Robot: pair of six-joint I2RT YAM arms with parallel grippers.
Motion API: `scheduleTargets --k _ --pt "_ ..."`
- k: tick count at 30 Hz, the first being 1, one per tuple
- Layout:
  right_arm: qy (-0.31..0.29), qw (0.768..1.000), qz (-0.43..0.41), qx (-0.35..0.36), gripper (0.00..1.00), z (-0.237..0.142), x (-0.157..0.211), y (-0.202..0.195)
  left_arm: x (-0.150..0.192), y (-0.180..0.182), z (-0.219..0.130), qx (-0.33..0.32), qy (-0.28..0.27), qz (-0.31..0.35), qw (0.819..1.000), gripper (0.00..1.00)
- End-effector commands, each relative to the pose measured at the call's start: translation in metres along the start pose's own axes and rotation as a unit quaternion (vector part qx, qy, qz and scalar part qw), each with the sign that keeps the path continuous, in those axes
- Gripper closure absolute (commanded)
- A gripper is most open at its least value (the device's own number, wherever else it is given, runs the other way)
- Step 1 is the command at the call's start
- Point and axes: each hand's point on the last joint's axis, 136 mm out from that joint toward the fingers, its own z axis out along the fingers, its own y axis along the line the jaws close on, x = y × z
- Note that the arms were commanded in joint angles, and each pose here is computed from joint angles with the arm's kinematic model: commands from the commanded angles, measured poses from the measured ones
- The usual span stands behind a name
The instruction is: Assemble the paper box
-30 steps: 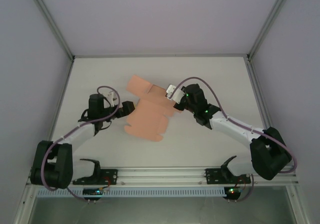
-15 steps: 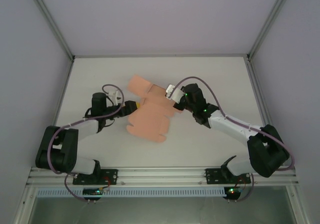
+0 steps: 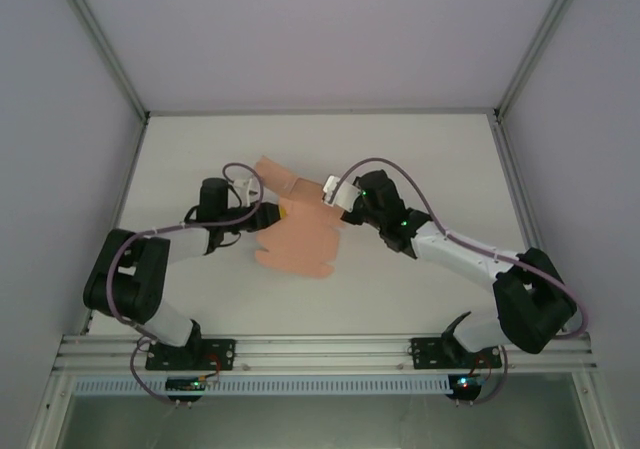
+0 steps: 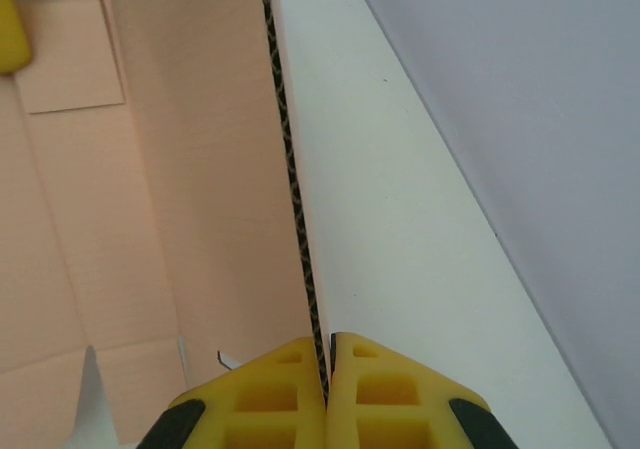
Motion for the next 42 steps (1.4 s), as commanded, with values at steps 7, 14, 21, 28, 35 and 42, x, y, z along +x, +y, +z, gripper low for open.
scheduleTargets --k 7,14,21,28,35,42 --pt "0.023 0.996 -0.083 0.014 0.99 -0.001 -0.006 0.005 0.0 0.002 0.009 0.01 0.003 -0.006 1.0 1.0" --pt "0.084 0.985 -0.15 0.02 0.99 0.008 0.013 0.006 0.008 0.012 0.001 -0.034 0.008 -0.014 0.999 0.38" --pt "0.128 0.956 -0.252 0.07 0.99 0.029 0.027 0.0 0.01 0.04 -0.04 -0.189 -0.016 0.001 0.982 0.0" --pt "0.091 0.923 -0.346 0.142 1.0 0.043 0.008 -0.006 -0.03 0.052 -0.074 -0.293 -0.055 -0.002 0.955 0.0" --pt "0.05 0.897 -0.393 0.196 0.99 0.053 0.005 0.004 -0.106 0.04 -0.098 -0.326 -0.129 0.042 0.935 0.0" --pt "0.039 0.891 -0.384 0.239 1.0 0.065 0.013 0.003 -0.125 0.084 -0.067 -0.36 -0.068 0.031 0.93 0.0"
